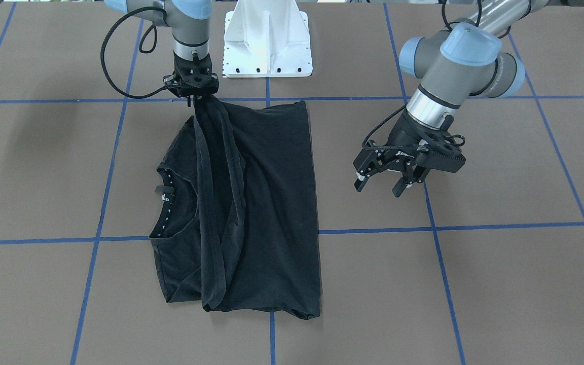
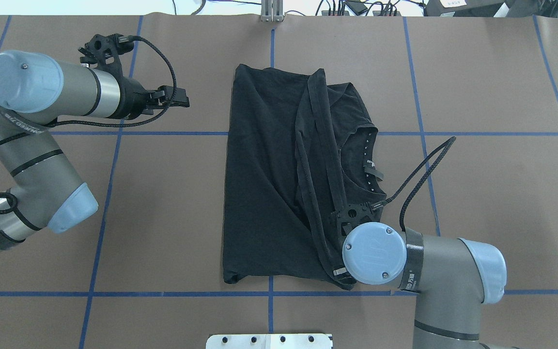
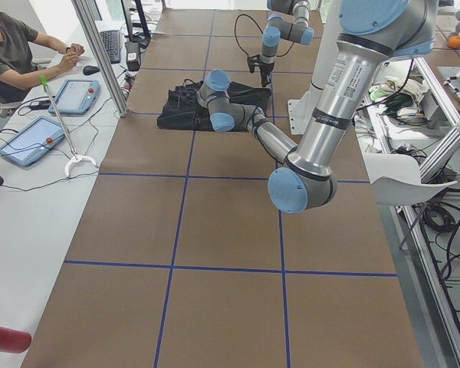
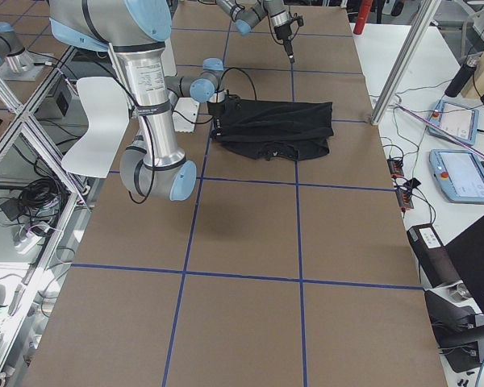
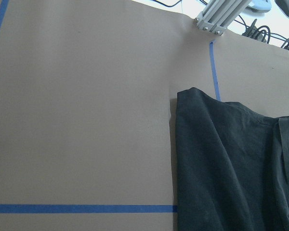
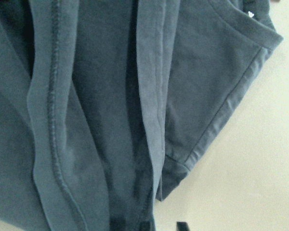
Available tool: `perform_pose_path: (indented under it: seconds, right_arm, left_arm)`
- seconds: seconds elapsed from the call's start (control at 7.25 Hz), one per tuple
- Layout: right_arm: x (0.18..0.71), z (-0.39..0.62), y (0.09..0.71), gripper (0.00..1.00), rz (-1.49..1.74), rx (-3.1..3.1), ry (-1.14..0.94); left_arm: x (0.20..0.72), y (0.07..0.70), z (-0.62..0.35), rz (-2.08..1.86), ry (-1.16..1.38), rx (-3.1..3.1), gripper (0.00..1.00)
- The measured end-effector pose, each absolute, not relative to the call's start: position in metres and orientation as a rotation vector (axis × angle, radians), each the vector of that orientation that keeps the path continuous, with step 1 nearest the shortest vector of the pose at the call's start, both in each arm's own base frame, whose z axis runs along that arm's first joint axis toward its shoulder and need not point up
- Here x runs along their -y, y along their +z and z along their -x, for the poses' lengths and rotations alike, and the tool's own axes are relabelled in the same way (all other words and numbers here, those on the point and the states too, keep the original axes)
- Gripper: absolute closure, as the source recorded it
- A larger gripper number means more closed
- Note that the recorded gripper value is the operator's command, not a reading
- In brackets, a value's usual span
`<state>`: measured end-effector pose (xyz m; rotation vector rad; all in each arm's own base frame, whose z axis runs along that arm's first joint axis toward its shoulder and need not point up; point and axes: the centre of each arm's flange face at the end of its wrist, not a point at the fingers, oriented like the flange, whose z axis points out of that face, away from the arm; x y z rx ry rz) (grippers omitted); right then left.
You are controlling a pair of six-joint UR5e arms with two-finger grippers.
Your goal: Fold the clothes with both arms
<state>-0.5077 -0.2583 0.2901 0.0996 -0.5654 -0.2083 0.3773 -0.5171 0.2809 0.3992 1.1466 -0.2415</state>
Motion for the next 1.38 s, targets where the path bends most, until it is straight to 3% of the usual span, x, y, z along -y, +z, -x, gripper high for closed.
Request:
perform_pose_path:
  seconds: [0.55,0.69,0.83,1.38]
  right_arm:
    - [0.275,0.524,0.255,0.0,-0.132,0.607,-0.19]
    - [0.277,0.54,0.247,0.34,-0.132,0.603,-0.195]
    - [0.277,0.554,0.244,0.58,-0.134,0.592,-0.201]
    - [0.261,0.572,0.251,0.59,-0.165,0.552,-0.228]
  left_arm:
    - [0.517,0.281,-0.377,-0.399,-0.243,-1.146,0.01]
    - [0.517,0.281,-0.377,-0.4,-0.243,-1.146,0.01]
    - [0.517,0.281,-0.377,-0.4,-0.242,-1.146,0.01]
    - [0.517,0.281,-0.377,-0.398,-0.243,-1.146,0.01]
